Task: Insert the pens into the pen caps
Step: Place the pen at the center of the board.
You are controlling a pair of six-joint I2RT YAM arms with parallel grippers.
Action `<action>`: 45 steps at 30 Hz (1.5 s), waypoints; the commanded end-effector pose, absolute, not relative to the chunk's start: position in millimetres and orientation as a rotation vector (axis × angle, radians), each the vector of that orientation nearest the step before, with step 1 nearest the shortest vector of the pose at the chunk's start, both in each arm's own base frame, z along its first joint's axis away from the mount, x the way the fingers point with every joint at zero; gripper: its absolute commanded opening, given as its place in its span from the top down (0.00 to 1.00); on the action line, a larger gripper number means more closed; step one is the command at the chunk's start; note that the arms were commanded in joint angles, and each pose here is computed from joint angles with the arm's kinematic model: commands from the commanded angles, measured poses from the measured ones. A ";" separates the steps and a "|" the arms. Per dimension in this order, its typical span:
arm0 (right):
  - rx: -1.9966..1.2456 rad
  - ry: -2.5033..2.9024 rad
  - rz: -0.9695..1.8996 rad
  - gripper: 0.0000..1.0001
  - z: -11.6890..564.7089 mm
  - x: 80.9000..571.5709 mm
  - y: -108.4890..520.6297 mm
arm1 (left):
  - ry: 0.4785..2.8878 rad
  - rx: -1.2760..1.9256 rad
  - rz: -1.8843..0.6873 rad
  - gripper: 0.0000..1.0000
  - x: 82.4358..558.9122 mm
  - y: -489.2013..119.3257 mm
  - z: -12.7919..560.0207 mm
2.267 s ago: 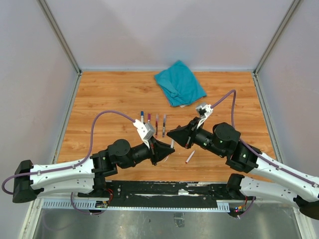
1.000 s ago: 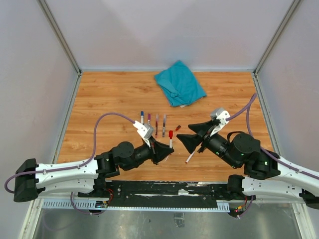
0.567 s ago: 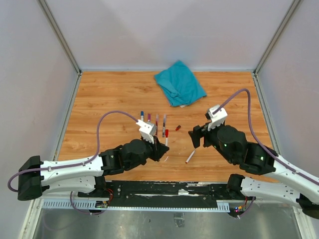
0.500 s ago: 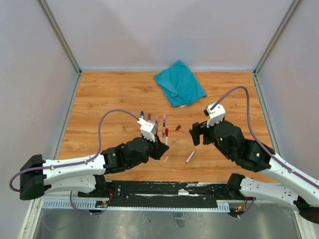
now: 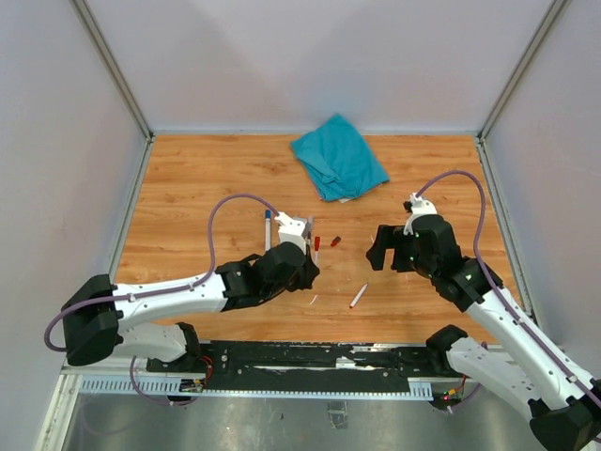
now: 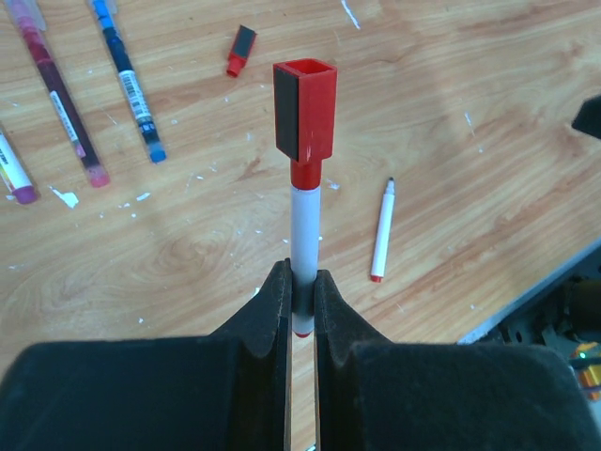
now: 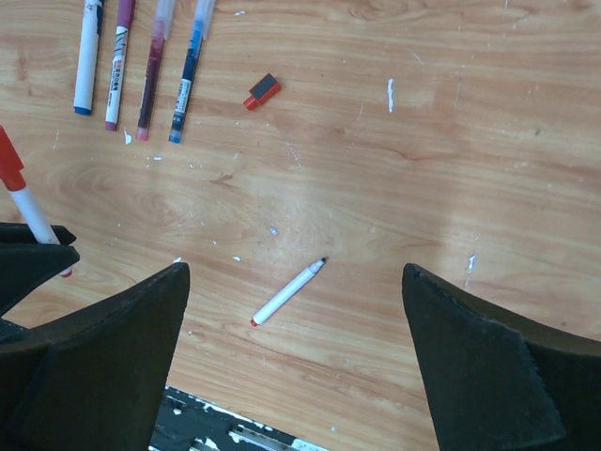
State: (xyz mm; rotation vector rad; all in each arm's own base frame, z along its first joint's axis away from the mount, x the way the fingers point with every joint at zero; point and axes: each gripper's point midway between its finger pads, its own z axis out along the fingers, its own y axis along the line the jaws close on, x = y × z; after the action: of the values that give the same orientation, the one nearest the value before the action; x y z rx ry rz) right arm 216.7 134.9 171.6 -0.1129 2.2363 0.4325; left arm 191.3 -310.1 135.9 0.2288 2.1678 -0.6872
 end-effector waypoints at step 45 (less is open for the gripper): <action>0.095 2.330 0.389 0.00 137.4 176.8 100.4 | 2.521 0.165 -0.210 0.77 315.5 -333.7 20.2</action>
State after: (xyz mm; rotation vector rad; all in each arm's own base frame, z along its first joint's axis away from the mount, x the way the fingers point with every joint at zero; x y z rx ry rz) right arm 177.9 107.9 143.5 0.0592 2.3190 0.4168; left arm 312.2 -329.9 22.9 0.1691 2.5101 -0.1982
